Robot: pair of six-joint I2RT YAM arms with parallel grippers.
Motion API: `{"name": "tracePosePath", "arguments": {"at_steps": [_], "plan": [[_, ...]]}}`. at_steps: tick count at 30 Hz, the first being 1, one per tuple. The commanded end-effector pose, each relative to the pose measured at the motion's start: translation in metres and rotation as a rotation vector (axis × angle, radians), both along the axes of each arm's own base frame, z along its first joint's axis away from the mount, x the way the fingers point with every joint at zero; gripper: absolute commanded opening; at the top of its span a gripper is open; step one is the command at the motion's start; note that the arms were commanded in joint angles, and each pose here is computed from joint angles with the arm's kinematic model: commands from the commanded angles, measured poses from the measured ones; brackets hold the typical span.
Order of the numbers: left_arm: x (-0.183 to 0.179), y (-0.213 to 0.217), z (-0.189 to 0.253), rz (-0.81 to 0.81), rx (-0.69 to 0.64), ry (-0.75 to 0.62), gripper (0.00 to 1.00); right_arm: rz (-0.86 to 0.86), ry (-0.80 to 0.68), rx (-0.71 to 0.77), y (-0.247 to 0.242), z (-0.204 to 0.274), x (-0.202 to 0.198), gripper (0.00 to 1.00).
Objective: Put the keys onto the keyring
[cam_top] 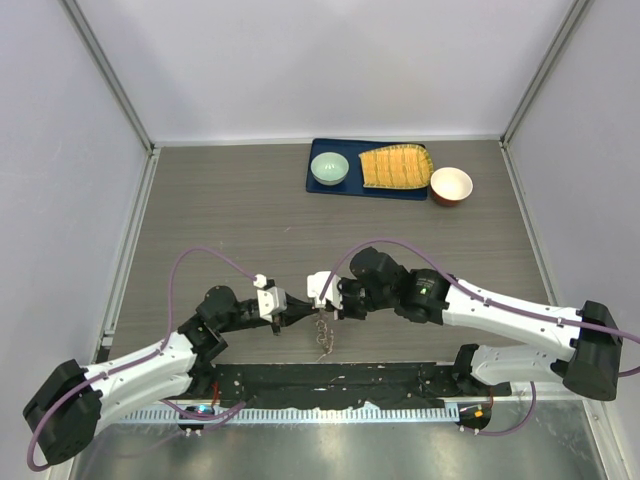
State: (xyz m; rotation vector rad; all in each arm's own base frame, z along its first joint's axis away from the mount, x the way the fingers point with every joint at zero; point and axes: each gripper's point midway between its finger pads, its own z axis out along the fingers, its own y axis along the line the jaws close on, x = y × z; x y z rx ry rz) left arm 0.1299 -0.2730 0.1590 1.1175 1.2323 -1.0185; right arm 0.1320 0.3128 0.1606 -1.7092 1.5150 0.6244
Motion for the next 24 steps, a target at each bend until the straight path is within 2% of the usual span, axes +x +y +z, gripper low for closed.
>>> {"name": "tracePosePath", "arguments": {"at_steps": [1, 15, 24], "plan": [[0.003, -0.005, 0.043, -0.003, -0.115, -0.1, 0.0, 0.034, -0.037, 0.093, 0.017, 0.031, 0.001, 0.01], [0.014, -0.006, 0.032, 0.045, -0.019, -0.046, 0.0, 0.004, -0.056, 0.085, 0.014, 0.036, 0.007, 0.01], [0.01, -0.012, 0.024, 0.015, 0.031, -0.028, 0.0, 0.007, -0.056, 0.081, 0.018, 0.038, 0.008, 0.01]]}}
